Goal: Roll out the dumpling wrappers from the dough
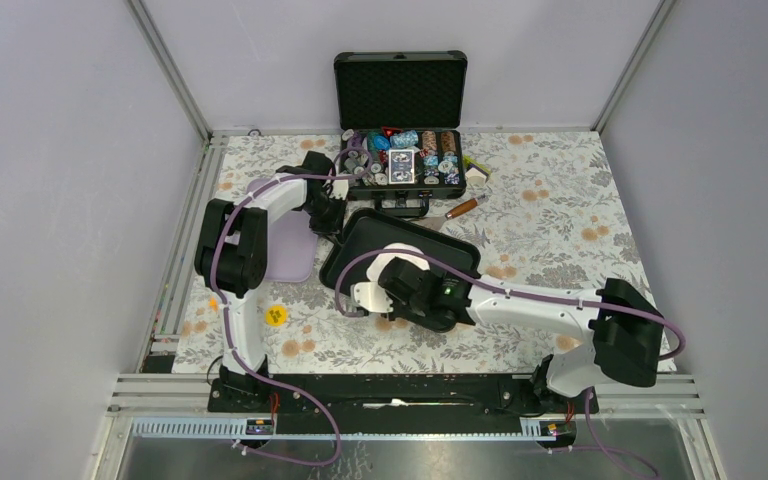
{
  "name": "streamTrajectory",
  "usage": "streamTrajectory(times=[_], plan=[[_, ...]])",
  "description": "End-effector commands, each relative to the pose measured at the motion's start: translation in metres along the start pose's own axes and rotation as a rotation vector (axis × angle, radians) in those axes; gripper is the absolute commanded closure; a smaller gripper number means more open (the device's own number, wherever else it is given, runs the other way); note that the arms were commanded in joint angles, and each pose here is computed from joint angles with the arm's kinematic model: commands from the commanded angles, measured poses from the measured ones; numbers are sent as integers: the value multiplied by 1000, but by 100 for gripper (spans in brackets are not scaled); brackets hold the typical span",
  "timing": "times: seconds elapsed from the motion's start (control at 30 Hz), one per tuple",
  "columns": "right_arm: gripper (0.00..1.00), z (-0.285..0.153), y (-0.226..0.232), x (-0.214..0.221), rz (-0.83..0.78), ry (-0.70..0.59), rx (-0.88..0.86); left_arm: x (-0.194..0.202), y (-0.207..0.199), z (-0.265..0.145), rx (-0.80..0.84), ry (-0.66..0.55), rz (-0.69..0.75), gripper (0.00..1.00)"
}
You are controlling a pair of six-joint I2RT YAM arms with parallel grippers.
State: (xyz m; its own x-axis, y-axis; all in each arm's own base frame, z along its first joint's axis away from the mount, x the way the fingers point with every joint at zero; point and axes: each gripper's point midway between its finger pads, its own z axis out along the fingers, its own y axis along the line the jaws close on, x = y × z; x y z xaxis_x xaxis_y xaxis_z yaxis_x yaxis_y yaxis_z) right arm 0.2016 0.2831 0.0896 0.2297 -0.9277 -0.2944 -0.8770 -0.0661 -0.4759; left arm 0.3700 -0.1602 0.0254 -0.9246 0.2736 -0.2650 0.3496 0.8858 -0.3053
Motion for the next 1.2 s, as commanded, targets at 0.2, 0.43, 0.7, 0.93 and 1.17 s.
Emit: streamTrajectory(times=[0.2,0.43,0.7,0.93,1.17], plan=[[100,17,10,-11,86,-19,-84,-6,9,17,-34,-32,26,100],[100,28,24,3,31,48,-144,-6,9,17,-35,-31,26,100],[100,2,97,56,-8,202,-469,-7,9,17,-33,-33,27,100],[100,-24,127,82,-20,283,-616,-7,9,17,-35,-32,27,100],[100,-37,135,83,-42,312,-679,-6,10,18,-38,-31,24,100]])
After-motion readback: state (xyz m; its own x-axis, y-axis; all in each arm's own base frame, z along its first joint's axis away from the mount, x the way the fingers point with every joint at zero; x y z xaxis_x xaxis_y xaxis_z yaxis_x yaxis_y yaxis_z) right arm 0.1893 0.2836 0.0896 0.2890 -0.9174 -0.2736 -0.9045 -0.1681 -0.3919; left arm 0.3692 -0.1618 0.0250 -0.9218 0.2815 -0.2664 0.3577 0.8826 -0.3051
